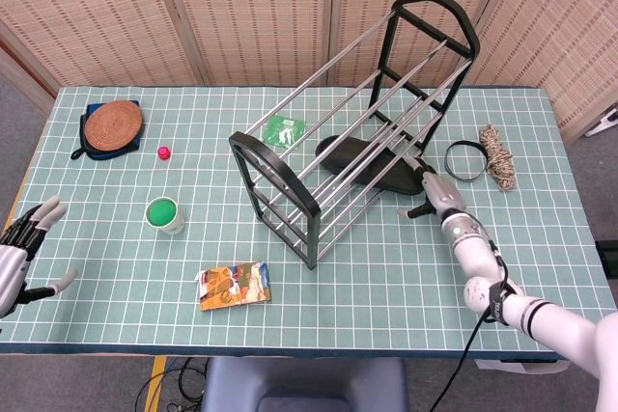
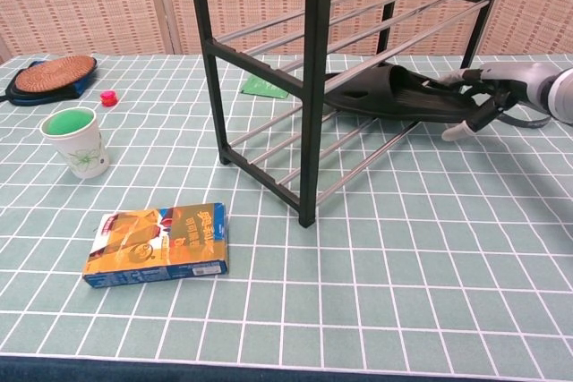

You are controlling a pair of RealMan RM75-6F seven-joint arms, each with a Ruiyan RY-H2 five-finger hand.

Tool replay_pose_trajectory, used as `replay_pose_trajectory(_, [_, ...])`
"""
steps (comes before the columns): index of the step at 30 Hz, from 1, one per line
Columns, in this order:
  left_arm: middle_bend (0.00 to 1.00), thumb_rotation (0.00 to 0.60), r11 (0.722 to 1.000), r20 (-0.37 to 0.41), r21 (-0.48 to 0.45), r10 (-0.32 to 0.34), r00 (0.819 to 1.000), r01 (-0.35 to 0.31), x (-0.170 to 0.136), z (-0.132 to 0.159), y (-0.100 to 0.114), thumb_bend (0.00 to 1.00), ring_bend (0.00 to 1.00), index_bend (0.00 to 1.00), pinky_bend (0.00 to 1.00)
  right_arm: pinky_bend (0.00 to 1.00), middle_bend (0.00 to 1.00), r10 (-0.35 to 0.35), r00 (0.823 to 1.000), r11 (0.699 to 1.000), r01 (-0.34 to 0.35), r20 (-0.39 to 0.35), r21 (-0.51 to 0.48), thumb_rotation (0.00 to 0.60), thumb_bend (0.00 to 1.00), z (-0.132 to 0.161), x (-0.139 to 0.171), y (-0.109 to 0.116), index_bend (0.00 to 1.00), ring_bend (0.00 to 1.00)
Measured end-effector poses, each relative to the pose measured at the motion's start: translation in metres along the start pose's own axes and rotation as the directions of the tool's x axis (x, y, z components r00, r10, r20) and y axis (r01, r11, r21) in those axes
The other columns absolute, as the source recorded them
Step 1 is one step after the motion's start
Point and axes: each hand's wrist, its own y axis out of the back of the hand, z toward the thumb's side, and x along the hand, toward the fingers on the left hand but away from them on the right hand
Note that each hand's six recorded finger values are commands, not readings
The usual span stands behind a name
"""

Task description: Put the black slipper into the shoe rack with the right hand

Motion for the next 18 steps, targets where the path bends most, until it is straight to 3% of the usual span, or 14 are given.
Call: replay_pose_trajectory(18, [0.02, 0.6, 1.0, 0.002, -0.008, 0.025, 1.0, -0.025, -0.005, 0.001, 0.006, 0.26, 0.0, 0.01, 0.11, 0.14, 0.0, 0.022, 0.999, 1.0, -0.021, -0.036, 0.012, 0.6, 0.18, 0.016, 0.008, -0.02, 0.0, 0.01])
